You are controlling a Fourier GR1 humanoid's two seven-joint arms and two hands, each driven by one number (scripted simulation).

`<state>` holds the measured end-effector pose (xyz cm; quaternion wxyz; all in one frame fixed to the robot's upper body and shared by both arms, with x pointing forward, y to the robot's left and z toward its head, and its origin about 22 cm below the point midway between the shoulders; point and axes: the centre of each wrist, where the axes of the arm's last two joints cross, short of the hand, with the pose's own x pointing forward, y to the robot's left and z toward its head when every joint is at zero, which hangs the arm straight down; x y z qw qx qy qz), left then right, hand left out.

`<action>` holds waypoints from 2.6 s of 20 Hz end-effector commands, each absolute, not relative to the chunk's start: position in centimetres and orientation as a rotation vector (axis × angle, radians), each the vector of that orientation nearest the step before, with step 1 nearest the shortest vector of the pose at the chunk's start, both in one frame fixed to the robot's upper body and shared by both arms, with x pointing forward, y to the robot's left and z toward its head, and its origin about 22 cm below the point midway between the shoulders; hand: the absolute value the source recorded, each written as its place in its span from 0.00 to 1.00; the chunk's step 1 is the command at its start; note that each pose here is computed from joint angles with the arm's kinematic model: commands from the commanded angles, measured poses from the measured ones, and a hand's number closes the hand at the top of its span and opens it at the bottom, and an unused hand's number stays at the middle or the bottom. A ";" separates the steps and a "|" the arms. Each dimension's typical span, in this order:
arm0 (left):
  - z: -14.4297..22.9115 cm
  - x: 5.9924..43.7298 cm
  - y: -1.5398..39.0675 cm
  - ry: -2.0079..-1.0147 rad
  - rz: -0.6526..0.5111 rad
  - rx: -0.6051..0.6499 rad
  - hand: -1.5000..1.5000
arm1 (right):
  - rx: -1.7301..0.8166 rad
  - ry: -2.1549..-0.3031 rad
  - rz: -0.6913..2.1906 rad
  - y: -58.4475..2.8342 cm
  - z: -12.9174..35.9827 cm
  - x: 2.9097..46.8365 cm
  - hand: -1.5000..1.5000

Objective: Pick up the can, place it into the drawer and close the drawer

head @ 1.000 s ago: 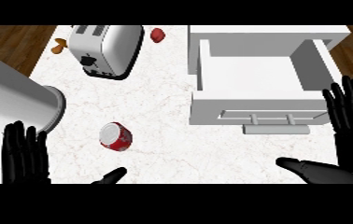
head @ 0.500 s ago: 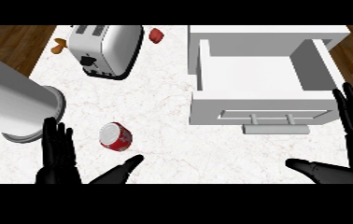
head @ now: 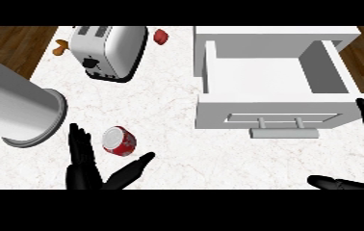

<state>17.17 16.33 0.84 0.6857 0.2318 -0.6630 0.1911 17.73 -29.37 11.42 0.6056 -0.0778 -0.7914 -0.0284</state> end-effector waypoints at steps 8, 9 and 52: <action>-4.3 16.4 16.7 -1.438 0.472 0.540 0.00 | -0.201 -1.848 -0.069 -29.4 12.6 16.0 0.00; -6.3 16.1 17.4 -1.417 0.476 0.572 0.00 | -0.182 -1.835 -0.093 -27.7 12.2 17.7 0.00; -14.1 25.6 21.7 -1.534 0.431 0.270 1.00 | -0.233 -1.848 -0.045 -28.1 14.3 17.4 0.00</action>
